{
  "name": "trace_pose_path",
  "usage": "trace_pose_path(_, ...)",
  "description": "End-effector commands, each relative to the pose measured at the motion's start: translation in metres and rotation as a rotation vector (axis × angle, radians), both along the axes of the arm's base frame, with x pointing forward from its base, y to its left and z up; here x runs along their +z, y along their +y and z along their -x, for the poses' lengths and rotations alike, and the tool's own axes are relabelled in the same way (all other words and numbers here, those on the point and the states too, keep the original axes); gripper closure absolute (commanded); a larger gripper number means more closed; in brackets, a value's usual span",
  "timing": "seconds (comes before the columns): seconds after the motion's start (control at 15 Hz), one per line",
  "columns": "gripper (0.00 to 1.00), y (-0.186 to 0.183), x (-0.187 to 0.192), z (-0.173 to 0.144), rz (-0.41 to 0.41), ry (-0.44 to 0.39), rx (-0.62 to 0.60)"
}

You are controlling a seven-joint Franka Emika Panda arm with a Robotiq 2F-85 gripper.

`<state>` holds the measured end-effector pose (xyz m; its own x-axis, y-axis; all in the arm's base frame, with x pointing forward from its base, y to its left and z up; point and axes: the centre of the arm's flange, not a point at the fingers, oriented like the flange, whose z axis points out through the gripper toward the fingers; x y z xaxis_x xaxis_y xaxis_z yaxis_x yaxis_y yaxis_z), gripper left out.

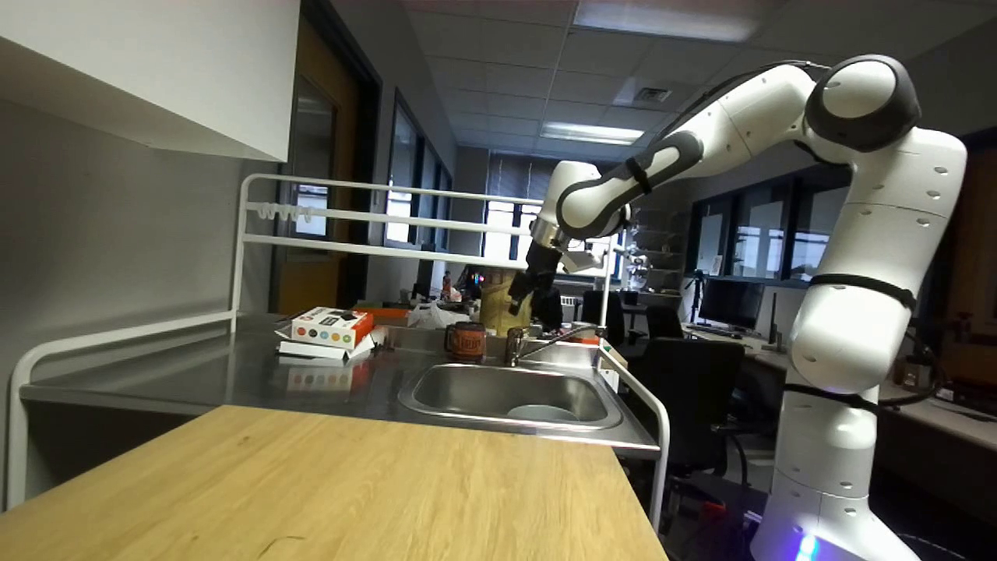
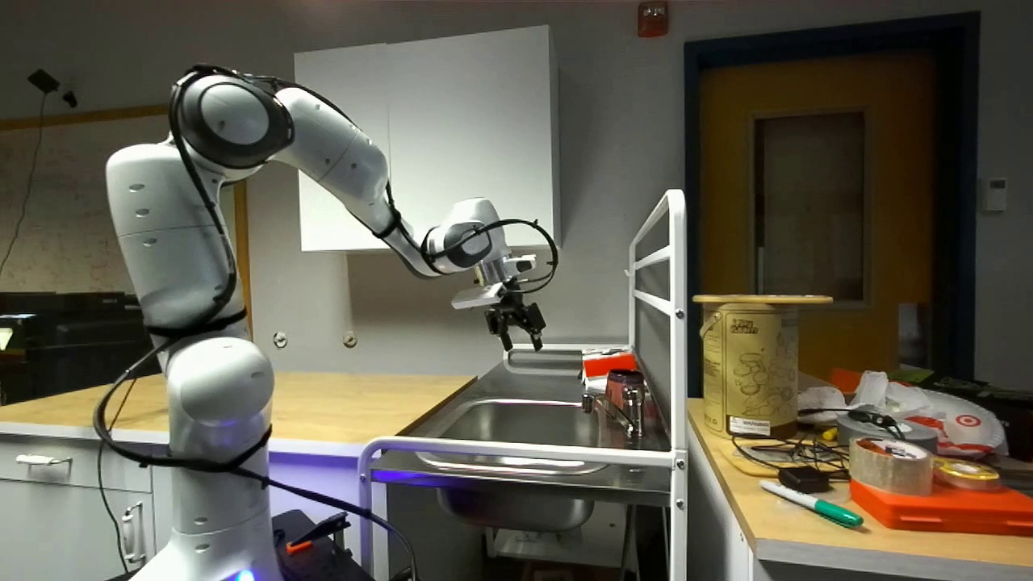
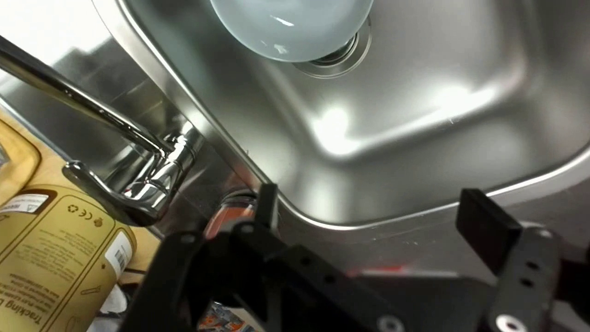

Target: Put the brown mug in the sink

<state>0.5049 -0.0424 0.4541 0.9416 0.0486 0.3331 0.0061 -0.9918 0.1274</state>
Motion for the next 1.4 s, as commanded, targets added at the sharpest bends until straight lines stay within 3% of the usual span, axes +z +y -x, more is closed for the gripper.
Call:
trace_pose_path(0.0,0.00,0.004,-0.006,-0.070,0.007,0.038,0.050)
trace_pose_path(0.4,0.00,0.012,-0.027,-0.142,0.066,0.090,0.098)
trace_pose_path(0.8,0.00,-0.012,-0.003,-0.193,0.159,0.084,0.085)
trace_pose_path(1.07,0.00,-0.030,0.006,-0.217,0.158,0.092,0.070)
trace_pose_path(1.33,0.00,-0.044,-0.012,-0.241,0.133,0.128,0.078)
